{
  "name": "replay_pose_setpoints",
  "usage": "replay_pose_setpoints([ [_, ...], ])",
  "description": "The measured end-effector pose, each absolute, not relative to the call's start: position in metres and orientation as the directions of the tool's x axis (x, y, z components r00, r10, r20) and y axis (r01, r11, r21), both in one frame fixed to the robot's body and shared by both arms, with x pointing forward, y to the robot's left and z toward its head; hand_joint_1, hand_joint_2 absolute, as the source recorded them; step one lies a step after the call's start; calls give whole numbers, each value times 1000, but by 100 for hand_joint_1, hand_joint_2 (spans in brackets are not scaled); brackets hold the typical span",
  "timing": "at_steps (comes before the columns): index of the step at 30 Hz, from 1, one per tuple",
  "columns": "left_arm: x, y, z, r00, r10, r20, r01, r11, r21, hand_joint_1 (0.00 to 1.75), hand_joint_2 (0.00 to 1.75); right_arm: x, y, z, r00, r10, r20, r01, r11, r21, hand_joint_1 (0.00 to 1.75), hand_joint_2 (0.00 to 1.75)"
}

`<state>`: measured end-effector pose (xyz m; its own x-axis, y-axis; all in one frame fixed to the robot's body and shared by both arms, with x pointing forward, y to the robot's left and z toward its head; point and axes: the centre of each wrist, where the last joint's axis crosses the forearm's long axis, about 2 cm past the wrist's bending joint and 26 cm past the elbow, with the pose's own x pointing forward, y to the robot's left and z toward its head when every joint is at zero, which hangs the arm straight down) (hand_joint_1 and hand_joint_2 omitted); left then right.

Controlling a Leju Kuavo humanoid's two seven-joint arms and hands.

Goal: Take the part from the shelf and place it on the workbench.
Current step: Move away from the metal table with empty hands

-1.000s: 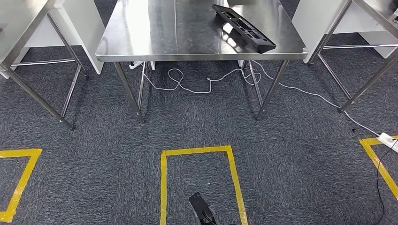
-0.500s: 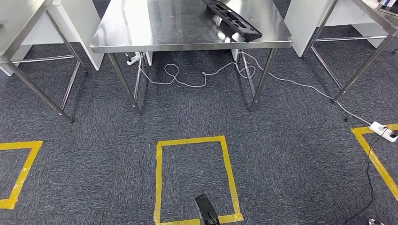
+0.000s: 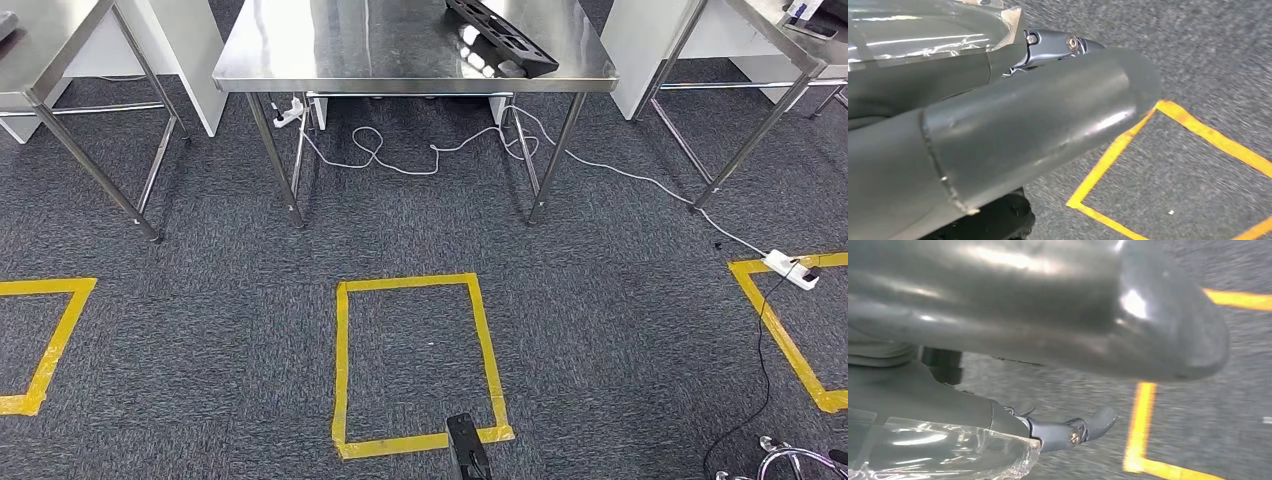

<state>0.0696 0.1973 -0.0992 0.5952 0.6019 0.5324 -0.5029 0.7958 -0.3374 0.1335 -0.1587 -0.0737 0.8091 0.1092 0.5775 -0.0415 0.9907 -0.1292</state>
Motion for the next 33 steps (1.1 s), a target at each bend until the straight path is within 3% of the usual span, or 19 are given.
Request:
replay_pose_setpoints([
  [25,69,195,-99,607,599,522,-496,799,-341,0,0,121,-175,-82,855,105,508,-42,990,-134,0,0],
  [33,71,196,-99,612,589,528,-483,807,-340,0,0,118,-178,-84,872,-41,489,81,995,-61,0,0],
])
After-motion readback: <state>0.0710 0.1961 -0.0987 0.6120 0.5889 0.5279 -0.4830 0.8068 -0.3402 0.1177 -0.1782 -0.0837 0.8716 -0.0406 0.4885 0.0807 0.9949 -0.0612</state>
